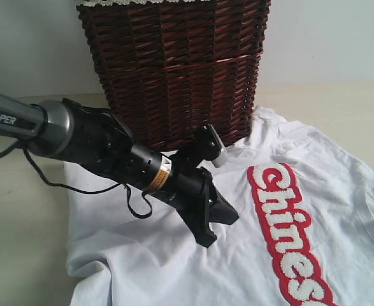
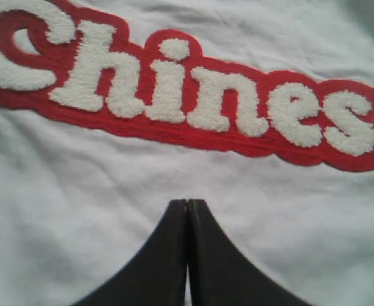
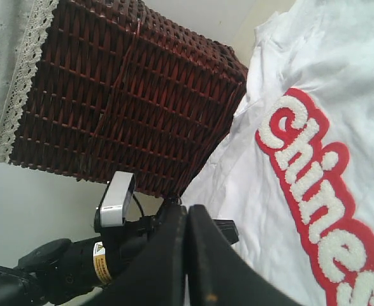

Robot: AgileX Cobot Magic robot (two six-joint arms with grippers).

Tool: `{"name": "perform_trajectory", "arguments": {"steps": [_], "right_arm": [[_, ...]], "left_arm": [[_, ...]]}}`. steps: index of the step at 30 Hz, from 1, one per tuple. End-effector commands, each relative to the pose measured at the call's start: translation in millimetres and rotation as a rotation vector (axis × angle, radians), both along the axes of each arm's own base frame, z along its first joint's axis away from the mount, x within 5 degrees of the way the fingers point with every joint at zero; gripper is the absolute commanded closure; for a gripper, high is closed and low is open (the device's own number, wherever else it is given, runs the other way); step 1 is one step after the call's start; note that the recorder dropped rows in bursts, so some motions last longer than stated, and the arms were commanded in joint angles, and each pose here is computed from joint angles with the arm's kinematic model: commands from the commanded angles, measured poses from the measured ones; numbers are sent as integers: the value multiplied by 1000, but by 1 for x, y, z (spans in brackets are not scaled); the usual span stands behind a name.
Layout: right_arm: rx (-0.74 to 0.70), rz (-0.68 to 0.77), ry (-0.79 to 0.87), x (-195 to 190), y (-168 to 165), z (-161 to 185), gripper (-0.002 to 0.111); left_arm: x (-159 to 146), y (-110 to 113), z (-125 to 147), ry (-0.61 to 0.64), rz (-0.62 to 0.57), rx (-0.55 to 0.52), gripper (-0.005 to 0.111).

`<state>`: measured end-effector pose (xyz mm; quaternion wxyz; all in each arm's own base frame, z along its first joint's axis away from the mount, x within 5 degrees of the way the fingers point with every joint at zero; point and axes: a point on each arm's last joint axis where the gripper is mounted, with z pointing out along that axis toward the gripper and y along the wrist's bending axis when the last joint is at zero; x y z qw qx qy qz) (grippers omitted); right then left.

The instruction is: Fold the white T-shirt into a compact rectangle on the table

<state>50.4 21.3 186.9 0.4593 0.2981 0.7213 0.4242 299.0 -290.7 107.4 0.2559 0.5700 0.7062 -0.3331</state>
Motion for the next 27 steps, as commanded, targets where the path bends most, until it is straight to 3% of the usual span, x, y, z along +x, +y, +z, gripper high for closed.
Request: {"name": "perform_trajectory", "arguments": {"steps": [1,8,12,14,16,19,21,23,27], "right_arm": [[0,-1,-13,0,0,0,108],[0,-1,-13,0,0,0,108],[0,-1,-13,0,0,0,108],[0,-1,-13,0,0,0,108],[0,-1,-13,0,0,0,108],[0,-1,-13,0,0,0,108],[0,-1,-13,0,0,0,108],[0,-1,-13,0,0,0,108],[0,-1,-13,0,0,0,108]], "left_arm": [[-2,-17,-5,-30,-19,6,107],[-3,-28,-18,-49,-62,17,107],[-2,-26,0,51,7,-26,107],[5,-17,24,136,80,-76,107],[12,8,51,210,125,-137,107],[4,39,48,225,114,-132,107],[-10,54,23,173,87,-59,107],[-23,69,-3,0,6,57,107],[-27,65,-16,-145,-88,133,107]]}}
